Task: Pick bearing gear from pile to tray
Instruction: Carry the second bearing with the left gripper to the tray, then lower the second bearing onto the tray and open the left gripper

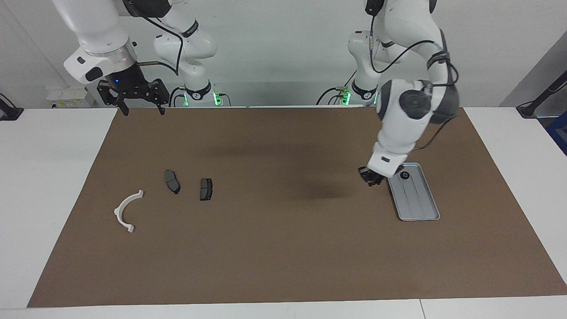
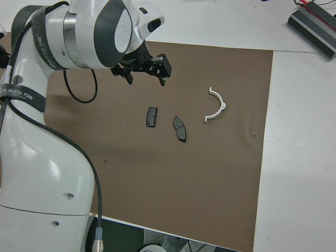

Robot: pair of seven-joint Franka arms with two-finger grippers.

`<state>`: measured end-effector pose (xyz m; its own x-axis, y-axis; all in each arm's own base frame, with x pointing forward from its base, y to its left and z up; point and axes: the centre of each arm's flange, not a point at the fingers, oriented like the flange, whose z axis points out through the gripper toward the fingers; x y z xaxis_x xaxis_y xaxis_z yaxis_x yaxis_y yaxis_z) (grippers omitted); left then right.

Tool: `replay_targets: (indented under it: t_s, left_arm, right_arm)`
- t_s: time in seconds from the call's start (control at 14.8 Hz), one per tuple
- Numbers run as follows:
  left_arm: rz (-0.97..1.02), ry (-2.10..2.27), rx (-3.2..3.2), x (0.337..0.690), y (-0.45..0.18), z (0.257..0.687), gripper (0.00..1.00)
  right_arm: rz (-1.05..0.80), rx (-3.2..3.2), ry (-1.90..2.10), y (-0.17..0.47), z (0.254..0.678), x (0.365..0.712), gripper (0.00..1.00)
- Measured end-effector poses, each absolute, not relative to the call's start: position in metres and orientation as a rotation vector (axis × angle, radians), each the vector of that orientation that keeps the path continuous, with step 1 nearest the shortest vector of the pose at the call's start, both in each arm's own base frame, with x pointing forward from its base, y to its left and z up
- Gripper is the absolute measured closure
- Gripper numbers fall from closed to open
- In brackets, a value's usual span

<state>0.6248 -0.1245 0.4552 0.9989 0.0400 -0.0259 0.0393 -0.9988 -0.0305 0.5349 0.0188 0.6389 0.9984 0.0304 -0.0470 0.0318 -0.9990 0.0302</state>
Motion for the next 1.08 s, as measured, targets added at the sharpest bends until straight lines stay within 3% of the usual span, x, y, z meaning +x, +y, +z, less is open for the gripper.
replay_targets:
  t_s: [0.2,0.34,0.74,1.08]
  left_arm:
    - [0.072,0.056,-3.132,0.631,-0.008,0.454,0.76]
    - [0.061,0.082,-3.141,0.629,0.031,0.44,0.76]
    - [-0.046,0.136,-3.136,0.618,0.015,0.37,0.76]
    - [-0.09,0.13,-3.129,0.613,0.016,0.342,0.76]
  right_arm:
    - [-0.071,3.109,0.048,0.019,0.639,0.535,0.0]
    - [-0.07,3.11,0.048,0.019,0.64,0.535,0.0]
    - [-0.07,3.109,0.052,0.02,0.64,0.535,0.0]
    - [-0.066,3.11,0.046,0.018,0.641,0.534,0.0]
